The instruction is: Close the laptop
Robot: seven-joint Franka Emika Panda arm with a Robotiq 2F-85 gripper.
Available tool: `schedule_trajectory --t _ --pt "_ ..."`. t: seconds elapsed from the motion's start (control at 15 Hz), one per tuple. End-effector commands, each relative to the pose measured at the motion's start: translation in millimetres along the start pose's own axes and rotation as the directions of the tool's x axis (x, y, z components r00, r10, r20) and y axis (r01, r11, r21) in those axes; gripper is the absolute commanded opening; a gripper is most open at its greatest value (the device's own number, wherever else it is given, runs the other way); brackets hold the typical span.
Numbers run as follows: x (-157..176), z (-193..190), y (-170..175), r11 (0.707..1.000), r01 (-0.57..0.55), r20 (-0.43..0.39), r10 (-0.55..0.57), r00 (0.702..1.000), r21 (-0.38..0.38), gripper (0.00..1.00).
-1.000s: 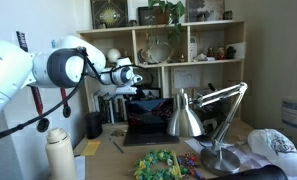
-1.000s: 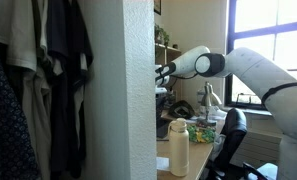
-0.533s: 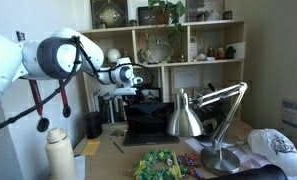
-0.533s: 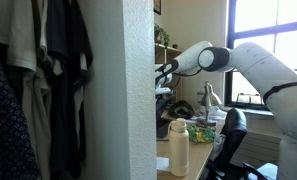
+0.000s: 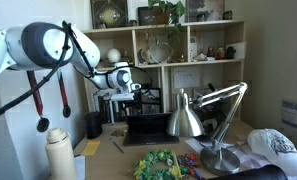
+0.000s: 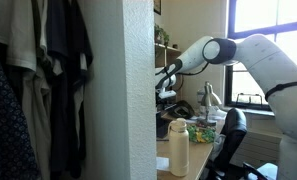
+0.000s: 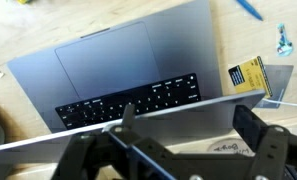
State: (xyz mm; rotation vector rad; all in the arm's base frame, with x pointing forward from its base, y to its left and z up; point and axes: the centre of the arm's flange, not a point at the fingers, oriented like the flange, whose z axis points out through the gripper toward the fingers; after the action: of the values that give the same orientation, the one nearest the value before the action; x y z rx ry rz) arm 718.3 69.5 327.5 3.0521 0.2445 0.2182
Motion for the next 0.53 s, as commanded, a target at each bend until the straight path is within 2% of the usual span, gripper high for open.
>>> schedule_trajectory --t 0.0,0.13,0.27,0.47 --pt "-41.2 -4.7 -8.5 0.999 0.014 0.025 -0.013 1.000 -0.038 1.00" --pt "-48.4 2.5 -11.4 0.997 0.018 -0.002 -0.018 1.000 -0.072 1.00" --pt "-54.5 12.5 -10.8 0.997 -0.021 -0.035 0.018 0.999 -0.074 1.00" --pt "-66.1 32.1 -9.2 0.994 -0.040 -0.024 0.037 0.999 -0.106 1.00"
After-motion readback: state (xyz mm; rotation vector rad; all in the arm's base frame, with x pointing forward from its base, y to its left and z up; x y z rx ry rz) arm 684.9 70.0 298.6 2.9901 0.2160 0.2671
